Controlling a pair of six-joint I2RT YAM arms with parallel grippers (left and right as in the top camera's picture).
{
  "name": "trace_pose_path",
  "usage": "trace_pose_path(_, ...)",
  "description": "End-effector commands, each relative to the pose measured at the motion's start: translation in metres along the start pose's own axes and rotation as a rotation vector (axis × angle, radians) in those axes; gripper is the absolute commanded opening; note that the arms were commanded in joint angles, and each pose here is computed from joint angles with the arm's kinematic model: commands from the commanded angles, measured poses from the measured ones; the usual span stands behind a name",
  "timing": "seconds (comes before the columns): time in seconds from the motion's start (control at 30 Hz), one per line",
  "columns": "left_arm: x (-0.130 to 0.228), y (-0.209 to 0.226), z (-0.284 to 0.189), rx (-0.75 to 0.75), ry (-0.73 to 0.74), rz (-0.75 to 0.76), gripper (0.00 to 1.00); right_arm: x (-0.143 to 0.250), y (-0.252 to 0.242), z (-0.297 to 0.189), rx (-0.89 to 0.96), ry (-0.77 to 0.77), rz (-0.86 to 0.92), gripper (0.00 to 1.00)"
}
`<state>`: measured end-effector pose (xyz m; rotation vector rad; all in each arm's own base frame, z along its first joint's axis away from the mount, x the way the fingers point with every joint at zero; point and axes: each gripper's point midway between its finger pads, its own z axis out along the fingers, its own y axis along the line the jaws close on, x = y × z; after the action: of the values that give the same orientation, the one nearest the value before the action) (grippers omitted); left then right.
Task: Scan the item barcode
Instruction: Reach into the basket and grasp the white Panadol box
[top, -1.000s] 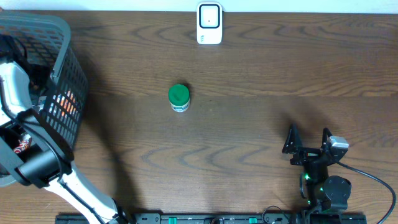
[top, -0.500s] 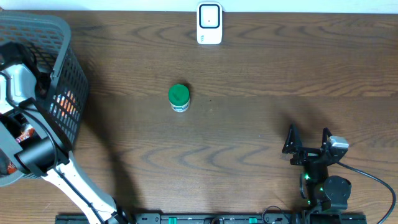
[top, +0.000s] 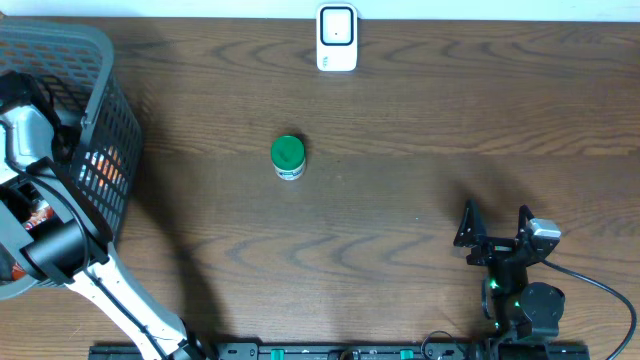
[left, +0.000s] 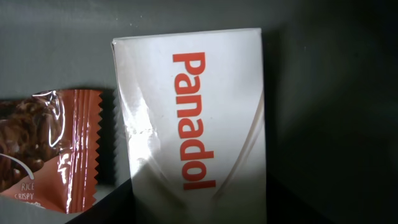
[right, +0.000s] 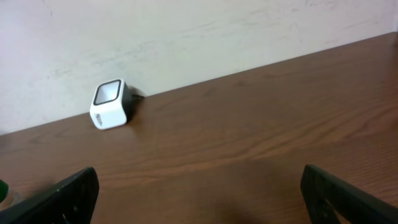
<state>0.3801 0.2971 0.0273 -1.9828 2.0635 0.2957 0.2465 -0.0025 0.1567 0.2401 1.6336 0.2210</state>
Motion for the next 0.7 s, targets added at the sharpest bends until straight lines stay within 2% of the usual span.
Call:
trace_pose_path(0.0,0.019,0.009,0.025,-0.049,0.069,0.020,0.55,0.000,0.001,0.000,-0.004,-0.001,0.010,0.99)
trace_pose_path(0.33,0.015,0.013,0.005,-0.046,0.072,0.070,0.55,0.000,0.001,0.000,-0.004,-0.001,0.010,0.99)
trace_pose_path(0.67,-0.008,0.011,-0.065,0.049,-0.005,0.056,0.50,0.000,0.001,0.000,-0.004,-0.001,0.010,0.99)
